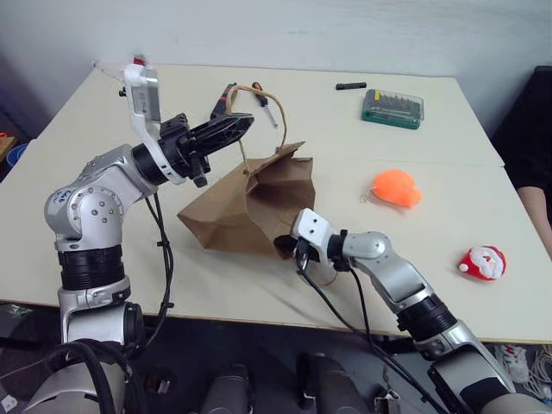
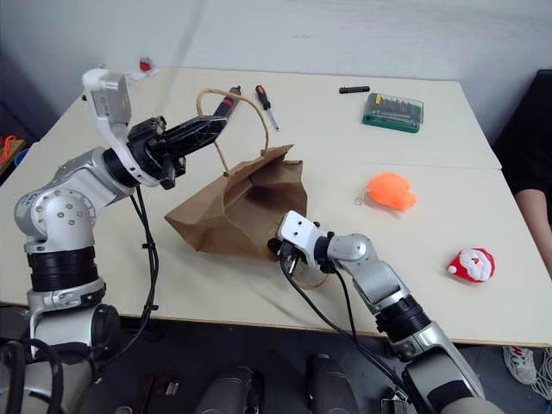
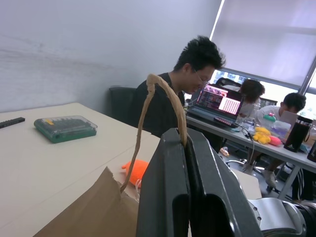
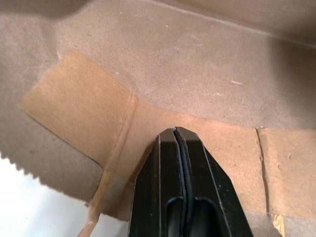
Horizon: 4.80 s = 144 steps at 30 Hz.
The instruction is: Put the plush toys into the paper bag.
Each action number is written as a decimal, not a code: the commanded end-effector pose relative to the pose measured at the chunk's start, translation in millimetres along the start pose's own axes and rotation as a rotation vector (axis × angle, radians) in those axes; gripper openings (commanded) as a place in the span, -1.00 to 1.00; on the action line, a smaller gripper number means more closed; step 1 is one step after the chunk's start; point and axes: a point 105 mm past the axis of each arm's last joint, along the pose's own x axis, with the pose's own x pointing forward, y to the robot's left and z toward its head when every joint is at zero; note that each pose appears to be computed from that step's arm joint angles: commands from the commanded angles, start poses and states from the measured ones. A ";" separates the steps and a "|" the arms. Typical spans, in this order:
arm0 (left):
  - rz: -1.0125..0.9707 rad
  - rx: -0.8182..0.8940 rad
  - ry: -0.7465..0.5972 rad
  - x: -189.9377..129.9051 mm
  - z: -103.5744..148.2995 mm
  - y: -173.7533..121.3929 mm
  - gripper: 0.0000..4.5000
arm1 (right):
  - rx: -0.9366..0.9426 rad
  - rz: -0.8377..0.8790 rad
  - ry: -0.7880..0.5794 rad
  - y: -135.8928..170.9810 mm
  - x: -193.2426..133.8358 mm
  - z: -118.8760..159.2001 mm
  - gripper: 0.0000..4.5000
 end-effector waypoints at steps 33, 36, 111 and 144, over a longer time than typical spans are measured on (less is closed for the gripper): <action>-0.052 0.040 0.141 8.0 -35.0 -15.9 -1.00 | -0.251 -0.682 0.521 -160.7 -139.4 -43.3 0.99; -0.049 0.043 0.136 8.2 -34.6 -16.7 -1.00 | -0.250 -0.704 0.517 -167.0 -132.7 -47.6 0.71; -0.379 0.194 0.208 81.0 -48.9 -25.3 -1.00 | 0.039 0.223 -0.182 7.6 -22.3 94.5 -1.00; -0.033 0.090 0.096 -2.4 -19.8 -13.2 -1.00 | 0.395 -1.093 0.062 -74.1 -254.8 8.1 0.98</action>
